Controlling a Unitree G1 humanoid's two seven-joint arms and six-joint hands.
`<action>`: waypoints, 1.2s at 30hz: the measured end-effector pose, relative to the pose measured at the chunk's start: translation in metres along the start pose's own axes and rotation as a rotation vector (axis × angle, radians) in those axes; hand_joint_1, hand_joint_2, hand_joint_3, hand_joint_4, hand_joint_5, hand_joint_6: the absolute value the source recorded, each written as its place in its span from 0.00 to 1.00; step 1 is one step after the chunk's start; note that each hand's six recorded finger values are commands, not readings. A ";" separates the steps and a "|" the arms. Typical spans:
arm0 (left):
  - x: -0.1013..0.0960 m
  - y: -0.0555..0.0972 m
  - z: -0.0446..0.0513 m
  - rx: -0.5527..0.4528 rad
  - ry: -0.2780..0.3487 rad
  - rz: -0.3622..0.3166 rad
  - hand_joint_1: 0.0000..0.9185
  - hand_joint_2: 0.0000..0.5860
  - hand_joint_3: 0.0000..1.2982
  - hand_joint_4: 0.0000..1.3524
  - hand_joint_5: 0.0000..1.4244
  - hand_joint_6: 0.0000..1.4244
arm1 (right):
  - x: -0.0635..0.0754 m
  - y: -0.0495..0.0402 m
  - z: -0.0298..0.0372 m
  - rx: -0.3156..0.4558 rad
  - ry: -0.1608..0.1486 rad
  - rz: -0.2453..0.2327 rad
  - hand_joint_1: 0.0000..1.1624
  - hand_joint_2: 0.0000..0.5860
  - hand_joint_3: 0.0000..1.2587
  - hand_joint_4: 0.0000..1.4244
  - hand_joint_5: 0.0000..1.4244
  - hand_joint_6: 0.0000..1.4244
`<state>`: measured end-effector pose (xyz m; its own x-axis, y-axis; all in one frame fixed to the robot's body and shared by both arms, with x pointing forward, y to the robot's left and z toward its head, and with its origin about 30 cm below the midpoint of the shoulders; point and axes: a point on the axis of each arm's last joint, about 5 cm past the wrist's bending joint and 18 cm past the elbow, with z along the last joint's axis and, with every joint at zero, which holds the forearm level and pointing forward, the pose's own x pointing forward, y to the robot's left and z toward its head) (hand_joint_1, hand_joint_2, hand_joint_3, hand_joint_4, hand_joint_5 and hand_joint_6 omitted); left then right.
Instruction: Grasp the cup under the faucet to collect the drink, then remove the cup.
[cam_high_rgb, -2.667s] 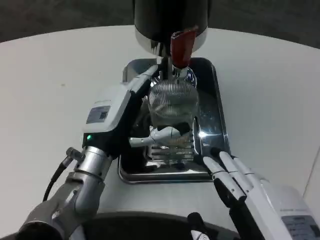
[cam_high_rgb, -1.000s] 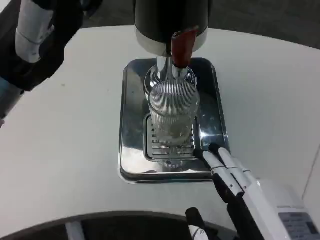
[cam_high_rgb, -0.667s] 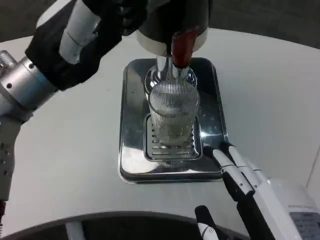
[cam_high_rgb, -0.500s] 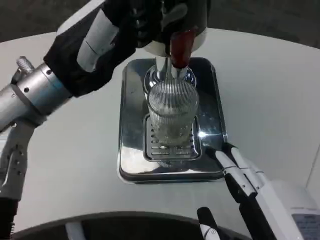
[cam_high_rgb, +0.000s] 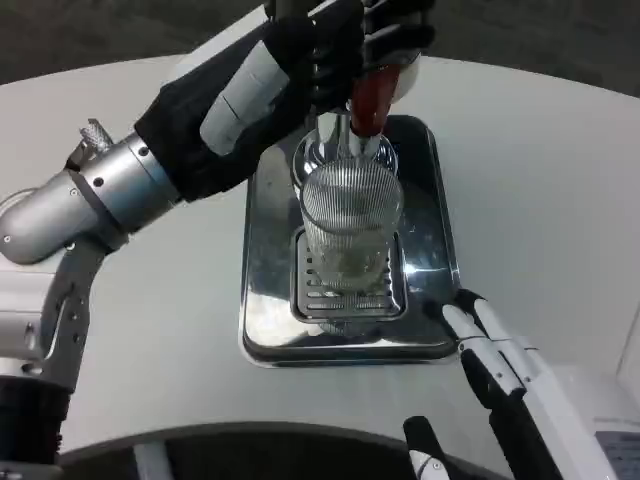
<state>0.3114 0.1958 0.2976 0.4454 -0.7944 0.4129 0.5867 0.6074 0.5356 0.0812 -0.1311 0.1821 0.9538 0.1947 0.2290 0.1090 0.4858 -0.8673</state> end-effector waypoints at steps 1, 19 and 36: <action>0.000 0.000 0.0006 0.012 0.001 -0.002 0.00 0.11 0.00 0.00 0.08 0.06 | 0.000 0.0000 0.0000 0.002 0.000 0.000 0.36 0.81 0.08 0.02 0.08 0.23; -0.007 0.001 0.0159 0.316 -0.003 -0.074 0.00 0.14 0.00 0.00 0.01 0.00 | 0.003 0.0012 0.0039 0.034 -0.006 -0.017 0.36 0.81 0.08 0.03 0.09 0.25; -0.008 -0.008 0.0261 0.510 0.003 -0.175 0.00 0.13 0.00 0.00 0.00 0.00 | 0.002 0.0025 0.0052 0.044 0.001 -0.010 0.36 0.81 0.09 0.04 0.10 0.26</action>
<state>0.2853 0.1977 0.3091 0.3726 -0.8836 0.2837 0.2501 0.3900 0.8862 0.0815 -0.1251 0.1826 0.9530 0.1891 0.2368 0.1056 0.5250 -0.8445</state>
